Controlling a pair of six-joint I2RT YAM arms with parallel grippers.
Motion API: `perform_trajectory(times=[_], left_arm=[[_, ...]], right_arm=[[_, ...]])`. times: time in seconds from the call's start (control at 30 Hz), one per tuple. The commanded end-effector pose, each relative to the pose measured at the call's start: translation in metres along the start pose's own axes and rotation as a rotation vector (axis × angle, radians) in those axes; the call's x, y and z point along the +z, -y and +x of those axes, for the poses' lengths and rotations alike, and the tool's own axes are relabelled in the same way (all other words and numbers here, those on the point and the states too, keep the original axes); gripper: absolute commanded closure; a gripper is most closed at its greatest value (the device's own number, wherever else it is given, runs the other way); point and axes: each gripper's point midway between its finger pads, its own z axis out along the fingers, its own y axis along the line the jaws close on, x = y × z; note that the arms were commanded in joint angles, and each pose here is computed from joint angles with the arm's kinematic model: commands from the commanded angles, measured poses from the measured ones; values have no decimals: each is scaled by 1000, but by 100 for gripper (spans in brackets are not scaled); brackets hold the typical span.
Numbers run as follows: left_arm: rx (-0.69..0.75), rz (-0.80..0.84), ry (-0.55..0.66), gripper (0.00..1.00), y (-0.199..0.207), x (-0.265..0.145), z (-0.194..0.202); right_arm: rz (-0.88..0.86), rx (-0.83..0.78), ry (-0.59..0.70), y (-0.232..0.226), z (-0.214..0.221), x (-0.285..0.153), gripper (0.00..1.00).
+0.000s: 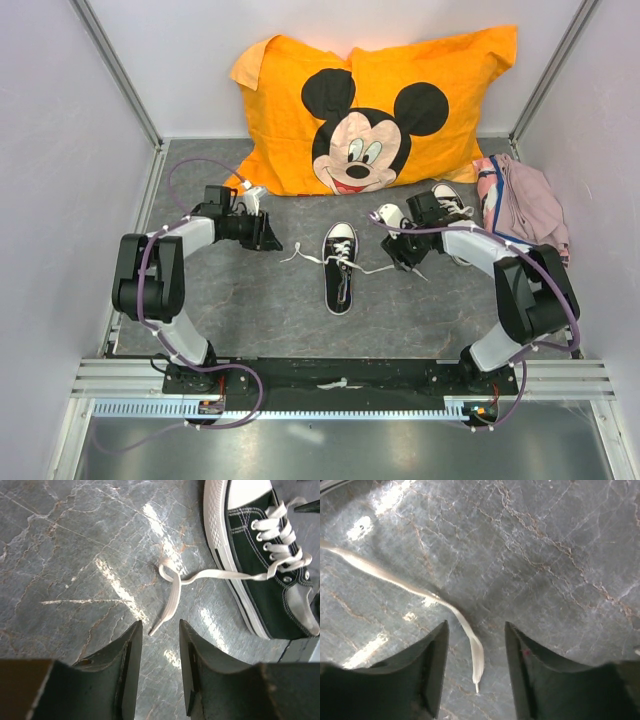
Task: Tie the shoes
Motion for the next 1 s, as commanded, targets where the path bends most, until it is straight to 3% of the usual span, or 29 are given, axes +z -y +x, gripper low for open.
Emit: perform_trajectory(times=[0.0, 0.07, 0.17, 0.4, 0.57, 0.67, 0.77, 0.83, 0.97], left_arm=[[331, 11, 13, 57, 14, -10, -11], [420, -16, -16, 55, 16, -6, -8], [520, -45, -68, 55, 17, 5, -3], [708, -68, -182, 54, 30, 36, 11], [762, -152, -260, 58, 18, 46, 19], [758, -194, -295, 65, 10, 42, 24], [768, -216, -337, 88, 4, 30, 31], [756, -219, -326, 96, 4, 18, 29], [719, -218, -301, 99, 3, -6, 26]], right_arm=[[20, -57, 55, -1, -10, -24, 34], [16, -87, 70, -5, -9, -29, 24], [23, -103, 48, -6, 1, -28, 19], [44, -118, 6, -2, 14, -22, 17], [69, -110, -36, 4, 23, -12, 19], [92, -109, -62, 9, 30, -7, 21], [107, -111, -88, 13, 36, -4, 25], [118, -119, -107, 14, 41, -3, 30], [126, -112, -133, 16, 52, -3, 46]])
